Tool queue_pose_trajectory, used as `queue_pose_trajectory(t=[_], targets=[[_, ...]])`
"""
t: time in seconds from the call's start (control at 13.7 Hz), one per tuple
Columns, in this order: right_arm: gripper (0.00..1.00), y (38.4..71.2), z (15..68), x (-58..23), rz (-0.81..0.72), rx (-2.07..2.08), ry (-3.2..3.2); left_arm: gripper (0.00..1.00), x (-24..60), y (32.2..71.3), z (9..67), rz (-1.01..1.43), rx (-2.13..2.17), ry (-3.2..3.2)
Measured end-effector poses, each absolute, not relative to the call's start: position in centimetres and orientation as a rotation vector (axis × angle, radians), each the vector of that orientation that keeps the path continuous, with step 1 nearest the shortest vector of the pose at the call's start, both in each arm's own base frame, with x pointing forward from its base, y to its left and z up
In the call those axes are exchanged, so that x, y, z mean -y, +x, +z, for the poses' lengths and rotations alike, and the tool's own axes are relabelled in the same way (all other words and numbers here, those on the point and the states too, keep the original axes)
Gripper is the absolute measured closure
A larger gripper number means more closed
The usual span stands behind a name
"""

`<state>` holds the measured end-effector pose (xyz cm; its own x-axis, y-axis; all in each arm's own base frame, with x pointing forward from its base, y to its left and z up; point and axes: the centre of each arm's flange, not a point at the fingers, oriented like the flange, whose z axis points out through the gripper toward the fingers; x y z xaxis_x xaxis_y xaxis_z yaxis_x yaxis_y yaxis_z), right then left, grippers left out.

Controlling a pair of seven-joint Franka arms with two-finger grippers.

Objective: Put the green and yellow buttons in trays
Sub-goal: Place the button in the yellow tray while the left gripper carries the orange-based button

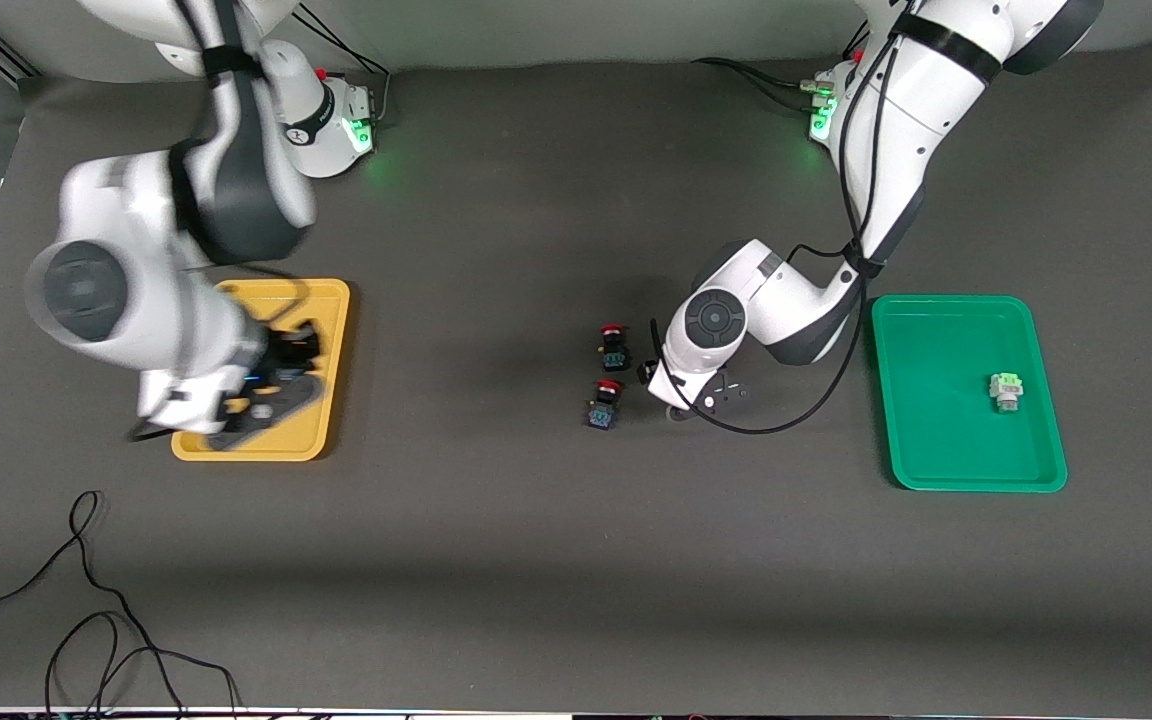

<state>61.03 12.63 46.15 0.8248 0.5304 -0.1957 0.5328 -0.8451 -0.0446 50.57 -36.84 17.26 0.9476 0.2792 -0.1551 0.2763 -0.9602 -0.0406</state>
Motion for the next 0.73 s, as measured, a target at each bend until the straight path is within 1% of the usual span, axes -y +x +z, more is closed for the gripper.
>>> queue_pose_trajectory(t=[0.07, 0.15, 0.22, 0.36, 0.44, 0.58, 0.73], targets=[[0.59, 60.8, 45.1, -9.6, -0.321, -0.909, 2.986, 0.11, 36.8, 50.5, 17.1, 0.245, 0.432, -3.078], [0.59, 60.4, 43.7, -7.1, -0.308, -0.943, 2.986, 0.21, 36.8, 50.5, 17.2, 0.239, 0.430, -3.080], [0.59, 59.7, 41.6, -5.0, -0.286, -0.965, 2.990, 0.35, 37.0, 50.6, 17.4, 0.230, 0.430, -3.088], [0.59, 57.6, 36.6, -2.2, -0.244, -0.958, 3.001, 0.56, 37.1, 50.6, 17.7, 0.218, 0.430, -3.095], [0.59, 56.2, 33.7, -1.2, -0.219, -0.944, 2.999, 0.59, 37.1, 50.6, 17.8, 0.217, 0.433, -3.094], [0.59, 53.5, 29.1, 0.2, -0.187, -0.914, 2.985, 0.59, 37.1, 50.7, 17.8, 0.213, 0.449, -3.091], [0.59, 51.6, 26.3, 0.5, -0.194, -0.833, 3.040, 0.59, 36.8, 51.3, 18.7, 0.185, 0.465, -3.093]])
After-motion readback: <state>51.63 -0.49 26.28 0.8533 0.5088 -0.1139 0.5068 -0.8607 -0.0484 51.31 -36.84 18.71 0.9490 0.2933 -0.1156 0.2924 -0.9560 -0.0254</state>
